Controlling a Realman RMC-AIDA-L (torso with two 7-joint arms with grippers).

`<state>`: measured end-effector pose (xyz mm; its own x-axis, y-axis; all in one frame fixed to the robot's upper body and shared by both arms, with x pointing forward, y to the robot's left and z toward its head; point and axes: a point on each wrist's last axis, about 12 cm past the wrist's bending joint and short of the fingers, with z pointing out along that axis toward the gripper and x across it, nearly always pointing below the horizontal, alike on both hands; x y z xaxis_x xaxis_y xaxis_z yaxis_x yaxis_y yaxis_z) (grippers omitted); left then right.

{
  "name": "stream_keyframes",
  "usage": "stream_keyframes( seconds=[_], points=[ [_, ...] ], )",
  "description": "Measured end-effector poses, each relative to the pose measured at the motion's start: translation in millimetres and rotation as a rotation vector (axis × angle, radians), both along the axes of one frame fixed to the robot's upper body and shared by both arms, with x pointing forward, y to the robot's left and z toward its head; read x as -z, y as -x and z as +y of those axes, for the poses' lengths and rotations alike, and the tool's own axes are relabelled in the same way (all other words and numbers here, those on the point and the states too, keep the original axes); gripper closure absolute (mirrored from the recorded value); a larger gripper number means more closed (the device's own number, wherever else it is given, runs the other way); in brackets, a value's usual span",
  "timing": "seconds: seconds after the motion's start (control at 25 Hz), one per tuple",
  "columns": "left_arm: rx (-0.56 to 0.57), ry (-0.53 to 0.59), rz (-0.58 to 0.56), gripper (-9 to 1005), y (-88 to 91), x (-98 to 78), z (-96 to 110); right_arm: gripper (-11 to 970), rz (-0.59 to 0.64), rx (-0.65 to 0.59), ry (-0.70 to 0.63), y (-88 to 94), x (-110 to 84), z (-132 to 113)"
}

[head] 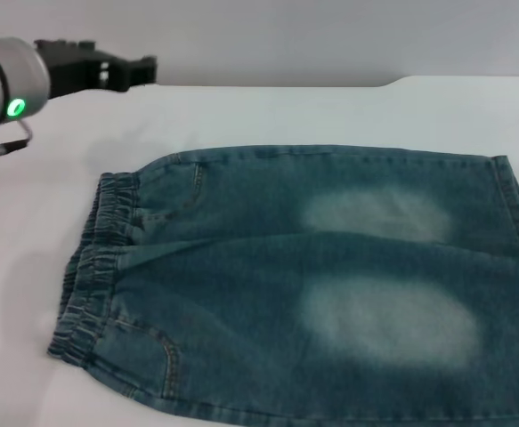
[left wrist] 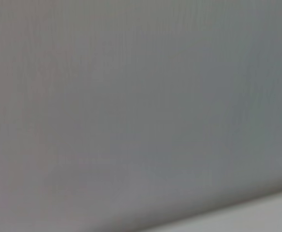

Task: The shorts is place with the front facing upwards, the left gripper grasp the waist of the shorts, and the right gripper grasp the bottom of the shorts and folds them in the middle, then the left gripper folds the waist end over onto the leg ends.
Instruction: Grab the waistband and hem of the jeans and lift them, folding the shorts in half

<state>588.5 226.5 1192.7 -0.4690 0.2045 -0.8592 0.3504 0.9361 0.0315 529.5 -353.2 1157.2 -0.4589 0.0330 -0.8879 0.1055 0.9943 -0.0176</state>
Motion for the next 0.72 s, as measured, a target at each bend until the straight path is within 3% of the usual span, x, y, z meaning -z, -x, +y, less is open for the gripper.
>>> stream_keyframes(
  seconds=[0.24, 0.52, 0.72],
  points=[
    [-0.062, -0.160, 0.180, 163, 7.1, -6.7, 6.8, 234, 0.131, -0.074, 0.014, 7.2, -11.2, 9.7],
    [-0.062, -0.215, 0.335, 163, 17.8, -5.3, 14.4, 236, 0.239, -0.146, 0.025, 24.6, -31.4, 18.5],
    [-0.059, -0.276, 0.462, 163, 30.3, -1.8, 15.6, 237, 0.323, -0.135, -0.018, 39.5, -25.2, 18.7]
  ],
)
